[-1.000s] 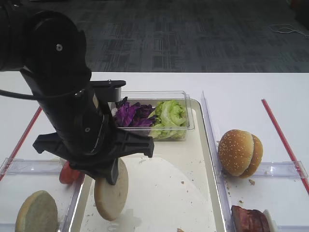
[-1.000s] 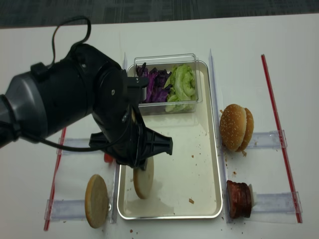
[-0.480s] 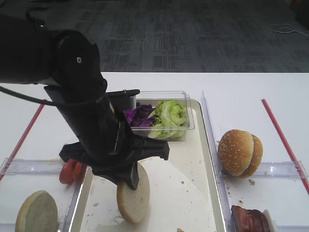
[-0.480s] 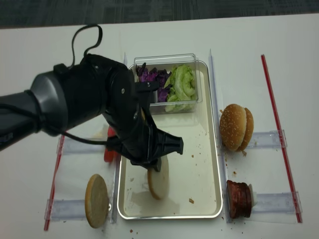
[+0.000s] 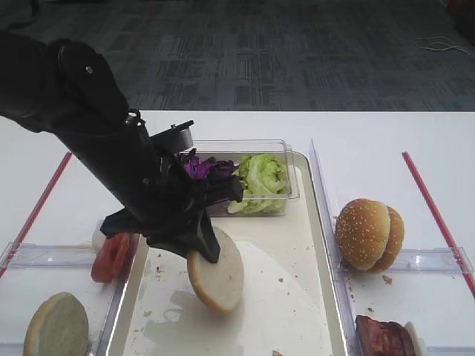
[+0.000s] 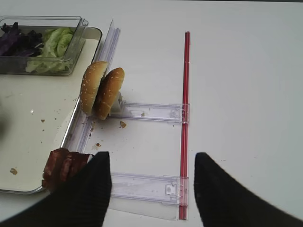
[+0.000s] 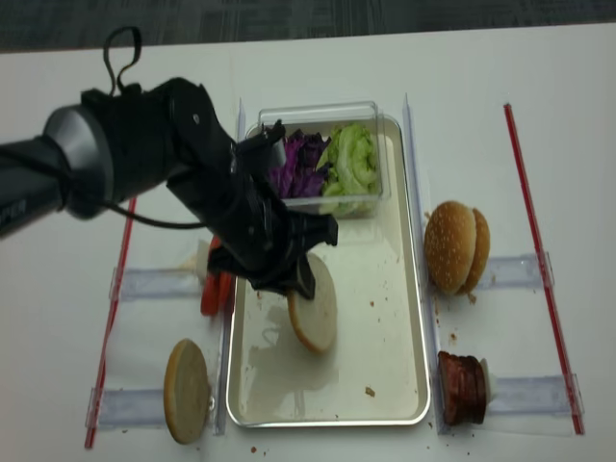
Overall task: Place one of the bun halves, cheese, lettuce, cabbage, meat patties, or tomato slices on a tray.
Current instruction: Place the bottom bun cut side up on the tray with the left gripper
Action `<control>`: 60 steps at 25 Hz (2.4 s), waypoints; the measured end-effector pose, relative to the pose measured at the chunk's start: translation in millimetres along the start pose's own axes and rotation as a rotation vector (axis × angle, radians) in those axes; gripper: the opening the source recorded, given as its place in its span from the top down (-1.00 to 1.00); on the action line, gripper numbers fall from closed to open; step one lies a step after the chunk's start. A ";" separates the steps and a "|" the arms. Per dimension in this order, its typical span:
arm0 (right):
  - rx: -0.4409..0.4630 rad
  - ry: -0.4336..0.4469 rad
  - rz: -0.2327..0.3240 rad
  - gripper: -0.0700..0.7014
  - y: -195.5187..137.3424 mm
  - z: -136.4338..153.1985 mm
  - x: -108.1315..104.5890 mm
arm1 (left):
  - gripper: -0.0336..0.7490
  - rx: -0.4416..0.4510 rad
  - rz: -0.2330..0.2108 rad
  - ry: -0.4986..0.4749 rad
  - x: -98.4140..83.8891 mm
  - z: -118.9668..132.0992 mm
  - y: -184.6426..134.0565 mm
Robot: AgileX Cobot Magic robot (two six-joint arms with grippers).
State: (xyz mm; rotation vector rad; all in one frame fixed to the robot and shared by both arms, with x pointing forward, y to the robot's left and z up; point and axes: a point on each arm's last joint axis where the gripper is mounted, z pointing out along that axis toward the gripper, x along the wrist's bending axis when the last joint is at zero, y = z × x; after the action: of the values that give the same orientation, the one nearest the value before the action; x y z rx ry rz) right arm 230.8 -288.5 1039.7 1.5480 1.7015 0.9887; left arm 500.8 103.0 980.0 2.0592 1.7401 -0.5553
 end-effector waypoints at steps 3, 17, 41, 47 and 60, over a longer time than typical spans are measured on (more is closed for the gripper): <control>0.000 0.000 0.000 -0.23 0.0 0.0 0.0 | 0.68 0.027 0.006 -0.073 0.3 6.0 2.6; 0.000 0.000 0.000 -0.23 0.0 0.0 0.0 | 0.68 0.069 0.015 -0.096 12.4 31.9 10.3; 0.000 0.000 0.000 -0.23 0.0 0.0 0.0 | 0.68 0.063 0.036 -0.052 18.7 36.5 12.4; 0.000 0.000 0.000 -0.23 0.0 0.0 0.0 | 0.68 0.065 0.036 -0.052 18.7 36.5 12.2; 0.000 0.000 -0.002 -0.23 0.0 0.0 0.0 | 0.60 0.067 0.032 -0.053 18.7 36.5 12.1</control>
State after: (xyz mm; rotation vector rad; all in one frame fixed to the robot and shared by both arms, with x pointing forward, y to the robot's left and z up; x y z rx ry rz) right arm 230.8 -288.5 1039.7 1.5459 1.7028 0.9877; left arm 513.7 97.3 939.6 2.0940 1.6775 -0.6604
